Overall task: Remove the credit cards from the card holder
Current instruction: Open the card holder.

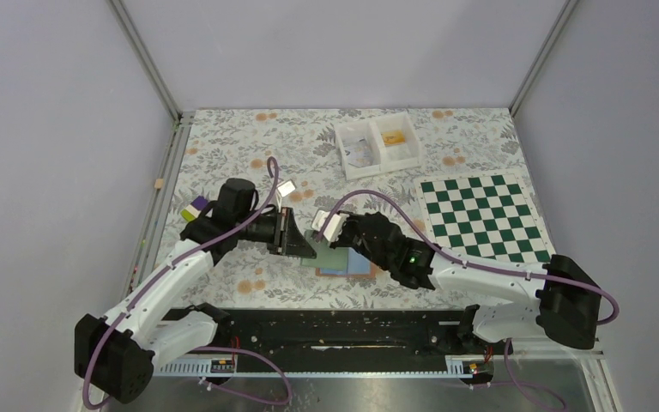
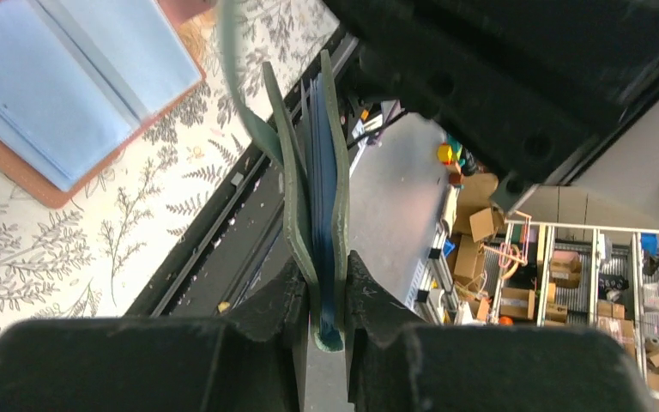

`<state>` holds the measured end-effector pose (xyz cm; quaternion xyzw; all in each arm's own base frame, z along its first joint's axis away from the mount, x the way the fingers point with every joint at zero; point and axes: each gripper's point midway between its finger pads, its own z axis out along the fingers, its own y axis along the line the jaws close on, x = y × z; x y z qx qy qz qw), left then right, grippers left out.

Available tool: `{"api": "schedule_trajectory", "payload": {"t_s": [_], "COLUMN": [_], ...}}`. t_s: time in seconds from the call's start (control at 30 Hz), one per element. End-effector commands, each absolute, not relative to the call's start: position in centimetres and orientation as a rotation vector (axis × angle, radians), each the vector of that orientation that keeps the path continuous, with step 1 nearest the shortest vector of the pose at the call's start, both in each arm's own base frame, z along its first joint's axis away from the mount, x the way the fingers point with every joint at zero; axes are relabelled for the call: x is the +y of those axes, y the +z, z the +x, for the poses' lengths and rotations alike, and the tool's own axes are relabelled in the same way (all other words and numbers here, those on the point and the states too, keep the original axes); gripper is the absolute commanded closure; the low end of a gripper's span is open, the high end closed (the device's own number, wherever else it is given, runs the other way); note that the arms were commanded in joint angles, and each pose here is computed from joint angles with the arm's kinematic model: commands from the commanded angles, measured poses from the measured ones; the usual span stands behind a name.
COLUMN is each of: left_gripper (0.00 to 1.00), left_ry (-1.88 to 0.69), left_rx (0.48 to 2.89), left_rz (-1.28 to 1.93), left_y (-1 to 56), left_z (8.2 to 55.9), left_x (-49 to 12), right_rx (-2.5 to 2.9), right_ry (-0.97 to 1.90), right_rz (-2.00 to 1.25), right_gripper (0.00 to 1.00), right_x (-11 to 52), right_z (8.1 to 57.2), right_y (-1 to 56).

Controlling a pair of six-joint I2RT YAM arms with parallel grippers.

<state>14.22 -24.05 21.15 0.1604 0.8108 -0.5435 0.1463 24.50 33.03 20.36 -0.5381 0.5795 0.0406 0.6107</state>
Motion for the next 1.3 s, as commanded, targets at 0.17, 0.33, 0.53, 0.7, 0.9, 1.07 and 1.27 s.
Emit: {"api": "schedule_trajectory", "payload": {"t_s": [0.17, 0.33, 0.53, 0.7, 0.9, 1.07, 1.27], "left_gripper": [1.00, 1.00, 1.00, 1.00, 1.00, 1.00, 1.00], "left_ry": [-1.386, -1.296, -1.349, -1.432, -1.435, -1.460, -1.477], "left_rx": [2.237, 2.113, 2.184, 2.097, 2.052, 2.037, 2.014], "left_rz": [0.576, 0.582, 0.575, 0.651, 0.679, 0.705, 0.730], "left_y": [21.0, 21.8, 21.0, 22.2, 23.1, 23.4, 23.8], "left_z": [15.4, 18.0, 18.7, 17.8, 17.7, 17.2, 16.3], "left_x": [-23.3, -23.6, -24.5, -25.1, -25.2, -25.3, -25.2], "right_rx": [1.413, 1.561, 1.563, 1.485, 1.428, 1.403, 1.390], "right_ry": [0.314, 0.492, 0.815, 0.928, 0.927, 0.817, 0.707], "right_rz": [-1.125, -0.968, -0.969, -1.081, -1.153, -1.091, -1.146], "right_gripper": [1.00, 0.79, 0.28, 0.01, 0.01, 0.00, 0.01], "right_x": [31.8, 30.2, 29.7, 30.1, 30.5, 30.5, 31.1], "right_z": [24.4, 23.2, 18.2, 15.6, 15.2, 17.5, 19.3], "right_y": [22.7, 23.8, 26.0, 25.4, 25.3, 25.7, 25.4]}}
